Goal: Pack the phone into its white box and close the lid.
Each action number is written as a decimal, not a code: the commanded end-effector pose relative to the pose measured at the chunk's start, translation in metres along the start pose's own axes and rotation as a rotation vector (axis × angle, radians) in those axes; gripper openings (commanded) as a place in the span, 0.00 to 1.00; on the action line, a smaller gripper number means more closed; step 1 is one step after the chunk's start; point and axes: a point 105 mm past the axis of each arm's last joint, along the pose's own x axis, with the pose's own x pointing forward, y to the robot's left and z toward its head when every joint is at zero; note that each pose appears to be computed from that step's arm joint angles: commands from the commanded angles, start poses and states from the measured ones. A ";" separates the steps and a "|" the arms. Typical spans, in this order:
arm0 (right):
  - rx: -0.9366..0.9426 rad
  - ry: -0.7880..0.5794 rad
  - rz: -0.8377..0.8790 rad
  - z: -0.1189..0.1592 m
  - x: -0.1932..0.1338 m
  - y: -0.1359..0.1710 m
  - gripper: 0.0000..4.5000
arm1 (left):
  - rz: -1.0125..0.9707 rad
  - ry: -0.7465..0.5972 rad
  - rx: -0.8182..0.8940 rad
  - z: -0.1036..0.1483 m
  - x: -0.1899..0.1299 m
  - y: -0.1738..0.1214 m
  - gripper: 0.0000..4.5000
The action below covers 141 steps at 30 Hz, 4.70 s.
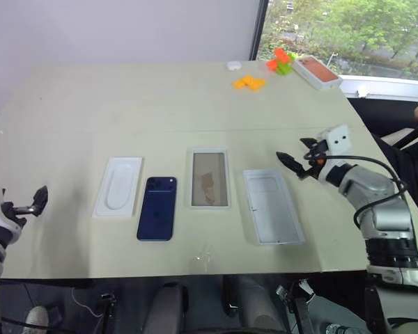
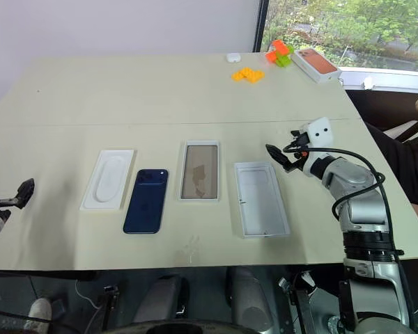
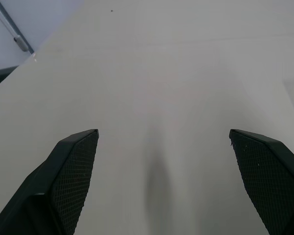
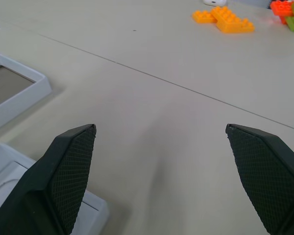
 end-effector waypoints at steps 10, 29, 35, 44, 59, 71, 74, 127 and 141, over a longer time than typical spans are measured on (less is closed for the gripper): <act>-0.039 -0.073 0.004 0.019 -0.002 0.005 0.99 | 0.009 -0.057 0.015 0.017 0.004 0.001 1.00; -0.160 -0.093 0.123 0.042 0.004 0.040 0.99 | -0.303 0.026 -0.200 -0.003 -0.001 -0.072 1.00; -0.241 -0.144 0.329 0.064 -0.004 0.091 0.99 | -0.481 0.181 -0.366 -0.015 -0.013 -0.101 1.00; -0.273 -0.119 0.549 0.054 -0.016 0.148 0.99 | -0.461 0.330 -0.514 -0.038 -0.015 -0.110 1.00; -0.332 -0.069 0.654 0.040 -0.026 0.169 1.00 | -0.461 0.368 -0.604 -0.046 -0.021 -0.117 0.83; -0.328 -0.083 0.685 0.043 -0.024 0.175 1.00 | -0.433 0.316 -0.702 -0.042 -0.028 -0.110 0.52; -0.328 -0.087 0.689 0.043 -0.023 0.176 1.00 | -0.429 0.292 -0.721 -0.039 -0.028 -0.109 0.31; -0.403 -0.046 0.458 0.040 -0.011 0.109 1.00 | -0.685 0.450 -0.753 0.045 -0.051 -0.285 0.01; -0.411 -0.052 0.462 0.043 -0.010 0.110 1.00 | -0.689 0.489 -0.781 0.043 -0.052 -0.295 0.01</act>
